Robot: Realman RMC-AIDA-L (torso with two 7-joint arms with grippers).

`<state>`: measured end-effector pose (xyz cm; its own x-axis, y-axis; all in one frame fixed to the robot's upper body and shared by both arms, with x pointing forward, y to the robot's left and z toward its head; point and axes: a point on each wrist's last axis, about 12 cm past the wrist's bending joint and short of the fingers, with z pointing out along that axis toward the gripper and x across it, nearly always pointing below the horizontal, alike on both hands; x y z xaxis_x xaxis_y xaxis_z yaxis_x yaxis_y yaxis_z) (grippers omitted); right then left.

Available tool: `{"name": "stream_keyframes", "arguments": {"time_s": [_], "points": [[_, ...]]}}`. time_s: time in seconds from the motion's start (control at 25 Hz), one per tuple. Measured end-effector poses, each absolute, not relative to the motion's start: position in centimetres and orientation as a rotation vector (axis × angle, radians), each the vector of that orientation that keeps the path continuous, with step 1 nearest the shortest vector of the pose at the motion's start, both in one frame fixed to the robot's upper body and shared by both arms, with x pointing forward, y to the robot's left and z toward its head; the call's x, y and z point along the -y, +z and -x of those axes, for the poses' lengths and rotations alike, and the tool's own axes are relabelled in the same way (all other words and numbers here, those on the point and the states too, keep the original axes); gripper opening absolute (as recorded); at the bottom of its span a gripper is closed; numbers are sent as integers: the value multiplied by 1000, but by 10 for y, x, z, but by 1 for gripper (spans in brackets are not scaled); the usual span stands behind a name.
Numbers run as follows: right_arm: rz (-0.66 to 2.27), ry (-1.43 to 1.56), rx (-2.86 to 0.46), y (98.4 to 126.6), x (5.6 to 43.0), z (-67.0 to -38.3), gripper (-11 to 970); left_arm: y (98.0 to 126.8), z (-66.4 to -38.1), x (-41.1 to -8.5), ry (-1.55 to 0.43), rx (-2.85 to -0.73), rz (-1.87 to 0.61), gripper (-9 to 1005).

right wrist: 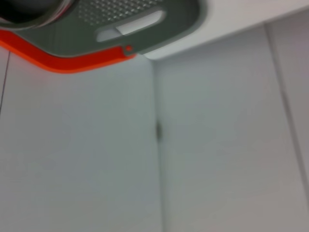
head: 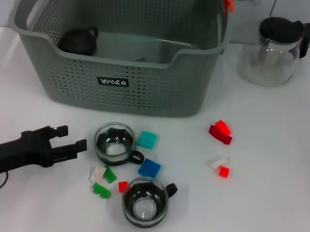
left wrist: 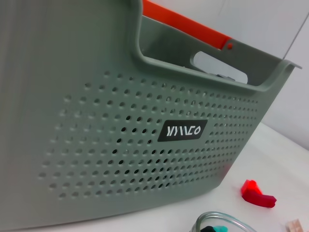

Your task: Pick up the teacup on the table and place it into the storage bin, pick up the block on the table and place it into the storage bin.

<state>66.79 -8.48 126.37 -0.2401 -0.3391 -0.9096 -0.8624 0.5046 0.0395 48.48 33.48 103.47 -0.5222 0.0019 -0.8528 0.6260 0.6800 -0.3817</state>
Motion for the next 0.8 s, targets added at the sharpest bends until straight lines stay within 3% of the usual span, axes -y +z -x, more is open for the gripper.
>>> {"name": "stream_keyframes", "arguments": {"time_s": [0.28,0.8], "points": [[963,450,-1961,1239,31,-702,55,1033,-484,-334,-870,-1979,-474,844],[988,351,-2087,1191,44,-697,57,1032,-484,-332,-869,-1985,-472,844]]}}
